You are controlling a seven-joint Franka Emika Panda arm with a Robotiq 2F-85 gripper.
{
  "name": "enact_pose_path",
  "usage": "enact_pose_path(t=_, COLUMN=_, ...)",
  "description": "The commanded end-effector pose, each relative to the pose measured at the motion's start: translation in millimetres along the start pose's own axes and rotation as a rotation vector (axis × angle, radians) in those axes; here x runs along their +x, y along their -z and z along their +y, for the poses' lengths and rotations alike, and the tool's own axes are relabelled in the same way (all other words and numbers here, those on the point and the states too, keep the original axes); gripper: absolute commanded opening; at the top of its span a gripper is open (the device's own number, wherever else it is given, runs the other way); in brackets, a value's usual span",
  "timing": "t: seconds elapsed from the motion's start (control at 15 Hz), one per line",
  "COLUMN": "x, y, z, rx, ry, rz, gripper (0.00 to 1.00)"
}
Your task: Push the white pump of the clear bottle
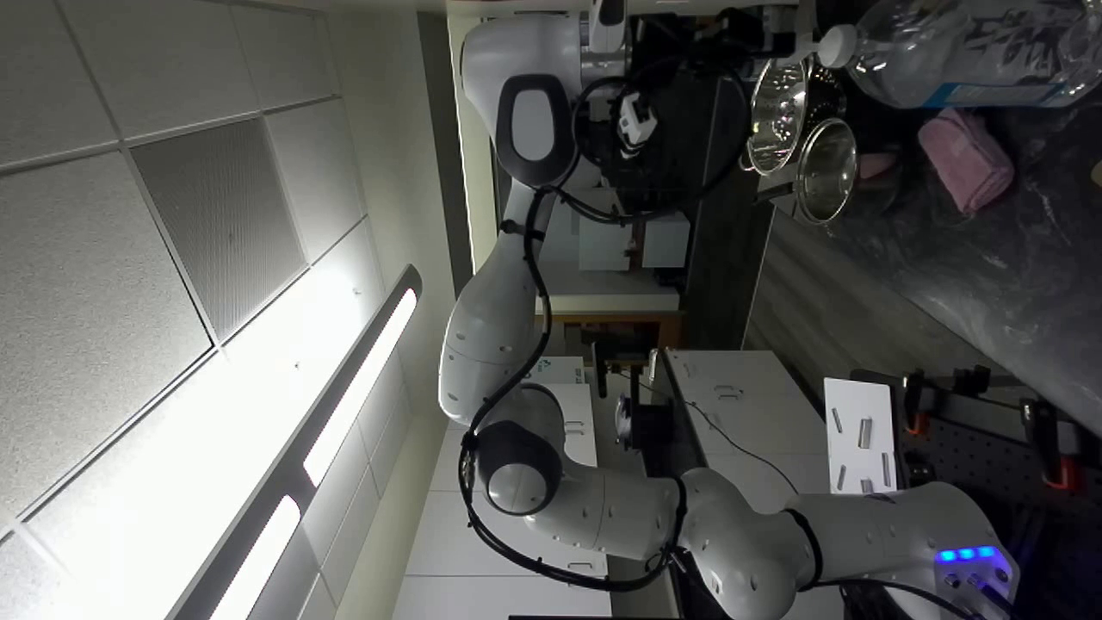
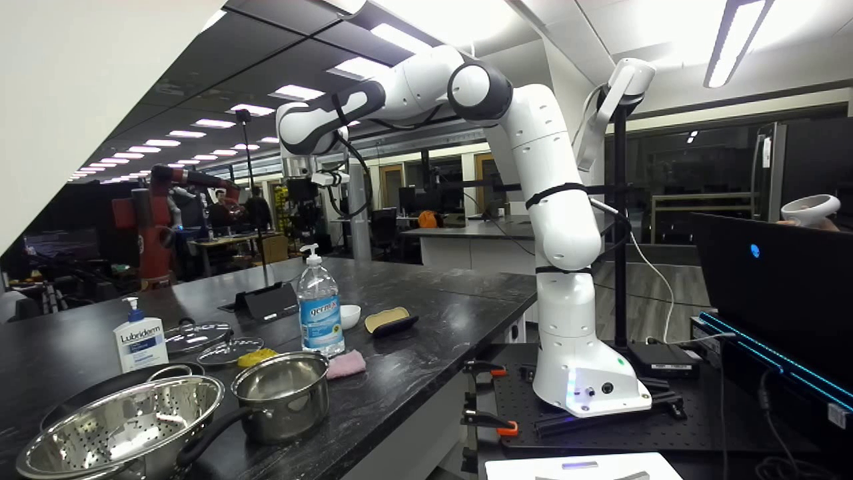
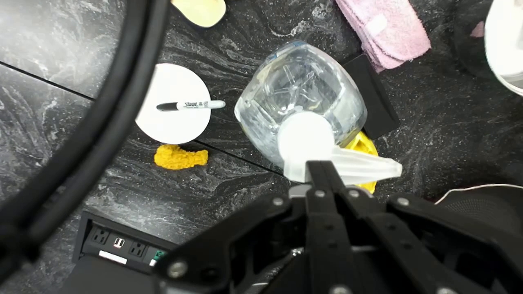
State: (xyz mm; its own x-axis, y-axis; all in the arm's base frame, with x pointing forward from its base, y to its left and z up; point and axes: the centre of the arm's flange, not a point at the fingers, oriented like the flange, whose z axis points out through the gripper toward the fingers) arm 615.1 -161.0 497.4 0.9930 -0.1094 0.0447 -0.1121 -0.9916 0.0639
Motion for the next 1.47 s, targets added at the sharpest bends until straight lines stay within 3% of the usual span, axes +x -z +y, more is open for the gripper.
enact_pose_path(t=0.0, x=5, y=-2, z=3, rx=0.027, ry=0.022, rz=-0.017, gripper=0.0)
enact_pose_path(t=1.4, x=-14, y=-24, z=9, rx=0.024, ry=0.192, rz=0.037, gripper=0.0)
